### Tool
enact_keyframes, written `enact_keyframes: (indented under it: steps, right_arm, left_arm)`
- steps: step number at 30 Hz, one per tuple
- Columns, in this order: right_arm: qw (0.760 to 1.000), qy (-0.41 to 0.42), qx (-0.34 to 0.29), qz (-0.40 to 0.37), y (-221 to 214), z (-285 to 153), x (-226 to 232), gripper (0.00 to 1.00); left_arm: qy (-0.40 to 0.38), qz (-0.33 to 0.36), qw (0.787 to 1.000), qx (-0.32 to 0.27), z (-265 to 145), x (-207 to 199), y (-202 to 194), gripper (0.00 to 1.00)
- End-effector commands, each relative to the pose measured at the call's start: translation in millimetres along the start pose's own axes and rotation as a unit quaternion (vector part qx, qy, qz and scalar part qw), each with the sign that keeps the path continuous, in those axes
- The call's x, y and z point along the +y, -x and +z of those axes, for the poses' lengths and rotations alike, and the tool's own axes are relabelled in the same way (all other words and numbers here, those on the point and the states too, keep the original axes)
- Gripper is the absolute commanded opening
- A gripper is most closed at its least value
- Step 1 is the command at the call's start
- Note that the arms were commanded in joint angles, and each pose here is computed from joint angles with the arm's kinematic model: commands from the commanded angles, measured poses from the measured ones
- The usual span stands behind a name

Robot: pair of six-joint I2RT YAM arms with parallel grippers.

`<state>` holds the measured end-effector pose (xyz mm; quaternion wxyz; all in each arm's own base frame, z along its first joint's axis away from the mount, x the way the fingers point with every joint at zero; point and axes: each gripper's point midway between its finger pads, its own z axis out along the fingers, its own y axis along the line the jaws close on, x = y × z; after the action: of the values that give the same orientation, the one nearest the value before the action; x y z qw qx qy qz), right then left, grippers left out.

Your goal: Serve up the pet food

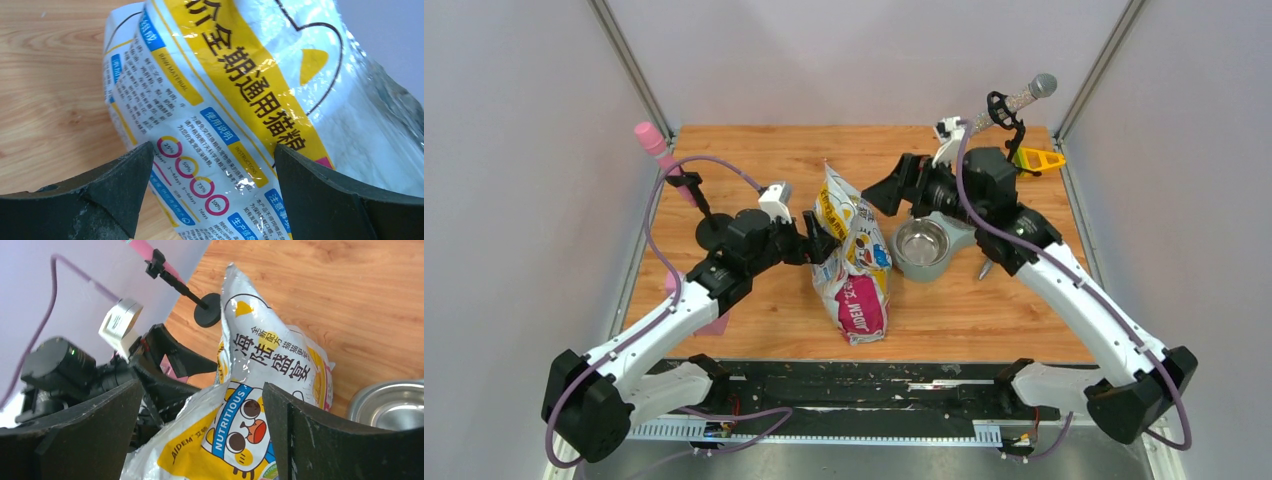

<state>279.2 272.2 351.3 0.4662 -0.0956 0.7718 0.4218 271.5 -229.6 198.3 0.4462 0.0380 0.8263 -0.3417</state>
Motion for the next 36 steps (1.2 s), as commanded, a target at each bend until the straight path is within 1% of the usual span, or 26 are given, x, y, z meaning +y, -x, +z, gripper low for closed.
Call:
enact_keyframes:
  steps: [1,5,8,12,17,20,23,27,28,30,31,32,34,36]
  right_arm:
    - [0.987,-0.004,0.115,0.111,-26.6,6.7,-6.8,0.91]
    - [0.979,-0.008,0.169,0.114,-36.3,23.6,-12.2,0.91]
    - [0.976,-0.002,0.189,0.107,-37.7,38.8,-14.9,0.87]
    - [0.978,-0.002,0.185,0.099,-29.8,55.3,-17.9,0.76]
    - [0.981,-0.004,0.177,0.078,-20.1,77.2,-20.1,0.71]
    - [0.984,-0.022,0.165,0.064,-11.4,96.1,-30.3,0.65]
    - [0.986,-0.058,0.149,0.036,-1.4,113.1,-45.3,0.5]
    - [0.981,-0.121,0.153,0.003,0.2,127.9,-66.4,0.41]
    - [0.979,-0.133,0.156,-0.004,-0.6,129.8,-69.9,0.37]
    - [0.976,-0.156,0.152,-0.024,2.1,133.8,-75.8,0.21]
    - [0.974,-0.171,0.142,-0.032,6.6,135.9,-79.4,0.04]
    - [0.974,-0.178,0.131,-0.04,12.6,138.1,-78.7,0.0]
    - [0.979,-0.173,0.095,-0.05,33.9,142.2,-66.0,0.0]
    - [0.985,-0.155,0.04,-0.067,63.4,145.3,-42.0,0.0]
  left_arm:
    - [-0.106,0.043,0.993,0.001,-1.8,-36.0,-0.2,0.98]
    - [-0.143,0.062,0.988,0.011,-4.5,-44.1,-8.9,0.98]
    - [-0.174,0.075,0.982,0.011,-7.2,-52.7,-11.2,0.98]
    - [-0.196,0.085,0.977,0.015,-10.5,-57.4,-15.8,0.98]
    - [-0.216,0.089,0.972,0.024,-10.2,-62.8,-20.2,0.98]
    - [-0.227,0.088,0.97,0.028,-7.9,-66.3,-20.5,0.97]
    - [-0.236,0.087,0.967,0.039,-4.9,-68.9,-24.0,0.95]
    - [-0.238,0.088,0.966,0.043,-4.2,-69.1,-25.2,0.95]
    - [-0.239,0.09,0.966,0.042,-4.9,-69.4,-25.1,0.95]
    - [-0.239,0.091,0.966,0.042,-5.3,-68.9,-25.5,0.95]
    - [-0.24,0.092,0.966,0.042,-5.3,-69.2,-25.6,0.95]
    - [-0.24,0.092,0.965,0.043,-5.0,-69.0,-26.4,0.95]
    - [-0.243,0.094,0.964,0.047,-4.7,-70.2,-28.6,0.95]
    - [-0.247,0.097,0.963,0.051,-4.2,-71.6,-31.7,0.95]
